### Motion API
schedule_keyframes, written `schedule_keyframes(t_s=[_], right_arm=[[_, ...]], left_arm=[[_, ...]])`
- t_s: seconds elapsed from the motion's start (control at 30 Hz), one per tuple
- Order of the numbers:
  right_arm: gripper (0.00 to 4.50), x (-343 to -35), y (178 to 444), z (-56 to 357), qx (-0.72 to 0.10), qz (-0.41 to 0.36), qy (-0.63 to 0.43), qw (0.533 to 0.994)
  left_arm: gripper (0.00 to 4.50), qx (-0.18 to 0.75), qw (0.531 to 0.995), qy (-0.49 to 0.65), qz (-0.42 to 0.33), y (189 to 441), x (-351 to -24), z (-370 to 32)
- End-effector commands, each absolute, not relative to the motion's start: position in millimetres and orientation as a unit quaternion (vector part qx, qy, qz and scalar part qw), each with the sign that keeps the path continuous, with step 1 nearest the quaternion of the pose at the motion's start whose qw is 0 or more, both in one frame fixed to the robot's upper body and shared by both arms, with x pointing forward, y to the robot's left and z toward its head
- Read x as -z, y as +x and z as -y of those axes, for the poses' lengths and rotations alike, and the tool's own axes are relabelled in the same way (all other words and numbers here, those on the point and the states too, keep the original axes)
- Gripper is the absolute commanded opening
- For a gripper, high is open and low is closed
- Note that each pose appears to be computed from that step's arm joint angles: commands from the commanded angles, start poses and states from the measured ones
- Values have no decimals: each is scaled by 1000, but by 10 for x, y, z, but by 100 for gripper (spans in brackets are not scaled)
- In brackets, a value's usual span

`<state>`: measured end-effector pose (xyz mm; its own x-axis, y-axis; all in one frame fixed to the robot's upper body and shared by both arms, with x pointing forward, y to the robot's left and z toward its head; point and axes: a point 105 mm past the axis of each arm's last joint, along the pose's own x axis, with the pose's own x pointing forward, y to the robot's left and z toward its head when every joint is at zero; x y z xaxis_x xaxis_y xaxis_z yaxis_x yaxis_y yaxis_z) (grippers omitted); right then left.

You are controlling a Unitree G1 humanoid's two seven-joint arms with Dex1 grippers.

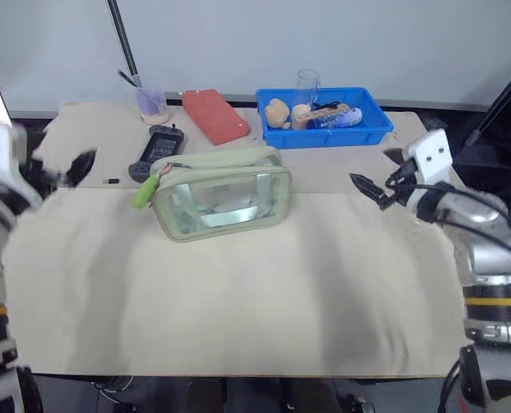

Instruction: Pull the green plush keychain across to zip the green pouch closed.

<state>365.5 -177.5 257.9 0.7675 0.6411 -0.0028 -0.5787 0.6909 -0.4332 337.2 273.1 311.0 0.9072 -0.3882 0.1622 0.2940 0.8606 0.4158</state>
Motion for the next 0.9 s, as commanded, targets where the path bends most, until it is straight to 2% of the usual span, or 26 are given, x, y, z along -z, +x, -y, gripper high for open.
schedule_keyframes(t_s=[0.03, 0.13, 0.2, 0.33, 0.5, 0.6, 0.83, 0.87, 0.9], right_arm=[[449, -2950, 3344, 1355, -440, 100, -201, 869], [449, -3059, 3203, 1130, -480, 99, -201, 848], [449, -3081, 3133, 1030, -496, 100, -202, 839], [449, -3066, 3007, 912, -512, 96, -201, 830], [449, -3006, 2915, 917, -509, 85, -221, 827], [450, -2982, 2917, 957, -497, 82, -222, 835], [450, -2933, 2912, 991, -487, 76, -230, 839], [450, -2934, 2911, 993, -487, 76, -231, 839], [450, -2936, 2915, 995, -488, 75, -231, 839]], left_arm=[[450, 316, 909, 242, 121, 3322, -3292, -1962], [450, 402, 865, 281, 105, 3253, -3272, -1466], [450, 422, 840, 330, 83, 3276, -3144, -1347], [450, 413, 789, 453, 38, 3459, -2775, -1365], [450, 408, 753, 517, 21, 3609, -2671, -1482], [365, 414, 735, 537, 19, 3645, -2629, -1505], [30, 427, 720, 545, 37, 3639, -2646, -1494], [1, 428, 719, 546, 41, 3635, -2658, -1496], [1, 439, 713, 545, 46, 3605, -2673, -1499]])
